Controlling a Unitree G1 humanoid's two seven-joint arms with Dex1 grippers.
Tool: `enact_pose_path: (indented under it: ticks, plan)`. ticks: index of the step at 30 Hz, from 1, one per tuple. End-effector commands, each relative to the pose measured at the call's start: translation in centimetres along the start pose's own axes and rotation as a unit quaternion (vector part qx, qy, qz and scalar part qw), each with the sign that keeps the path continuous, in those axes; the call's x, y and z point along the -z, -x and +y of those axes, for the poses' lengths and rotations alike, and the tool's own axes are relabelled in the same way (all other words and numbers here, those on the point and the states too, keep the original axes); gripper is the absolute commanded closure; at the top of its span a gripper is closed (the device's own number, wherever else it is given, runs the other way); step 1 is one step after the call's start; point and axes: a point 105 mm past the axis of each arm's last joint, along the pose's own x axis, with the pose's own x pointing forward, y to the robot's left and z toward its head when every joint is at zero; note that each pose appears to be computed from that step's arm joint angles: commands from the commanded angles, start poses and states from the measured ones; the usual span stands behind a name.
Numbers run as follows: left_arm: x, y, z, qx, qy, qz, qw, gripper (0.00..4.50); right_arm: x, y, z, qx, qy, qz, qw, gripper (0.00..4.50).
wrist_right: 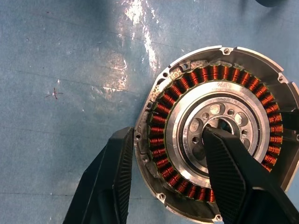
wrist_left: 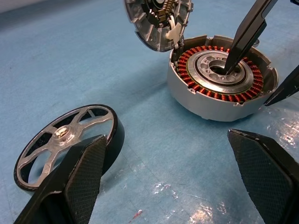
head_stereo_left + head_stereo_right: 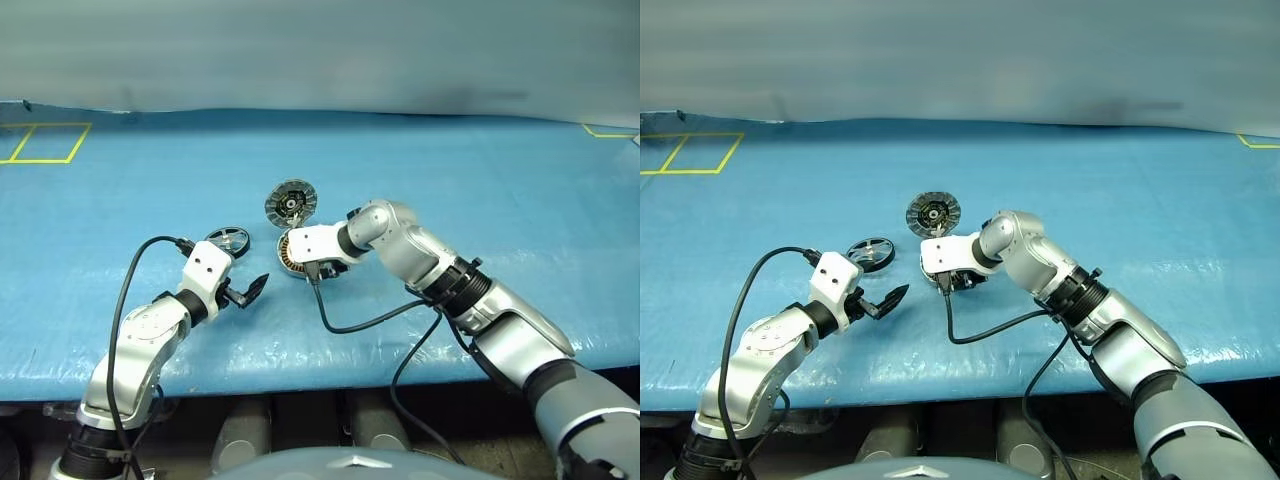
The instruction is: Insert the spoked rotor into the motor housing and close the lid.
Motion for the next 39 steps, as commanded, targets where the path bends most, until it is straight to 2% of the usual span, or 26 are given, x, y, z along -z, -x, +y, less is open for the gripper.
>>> enact_pose_path:
  ticks: [1,11,22,24,27,34,39]
  plan:
    - [-1.4,0.1,0.0,0.001,-0.015,-0.027,1.0,0.0,-1.5,0.2,0.6,-0.002,0.012,-0.022,1.0,2.54]
    - [-1.5,-0.2,-0.1,0.008,-0.016,-0.028,0.999,0.0,-2.0,0.0,2.5,-0.015,0.001,-0.03,0.999,2.55]
    - [-1.5,-0.2,-0.1,0.01,-0.016,-0.026,0.999,0.0,-1.9,0.5,2.9,-0.013,-0.017,-0.03,0.999,2.55]
    - [-1.5,-0.2,-0.1,0.01,-0.015,-0.027,0.999,0.0,-2.0,0.6,2.6,-0.002,-0.016,-0.029,0.999,1.84]
    - [-1.4,-0.3,-0.1,0.009,-0.014,-0.026,1.0,0.0,-2.0,1.0,2.0,0.013,-0.016,-0.029,0.999,1.0]
    - [-1.3,-0.2,-0.1,0.007,-0.012,-0.024,1.0,0.0,-2.7,2.5,1.0,0.035,-0.014,-0.045,0.998,1.0]
    - [-1.3,-0.3,0.0,0.008,-0.013,-0.024,1.0,0.0,-3.7,4.9,-0.1,0.078,-0.027,-0.089,0.993,1.0]
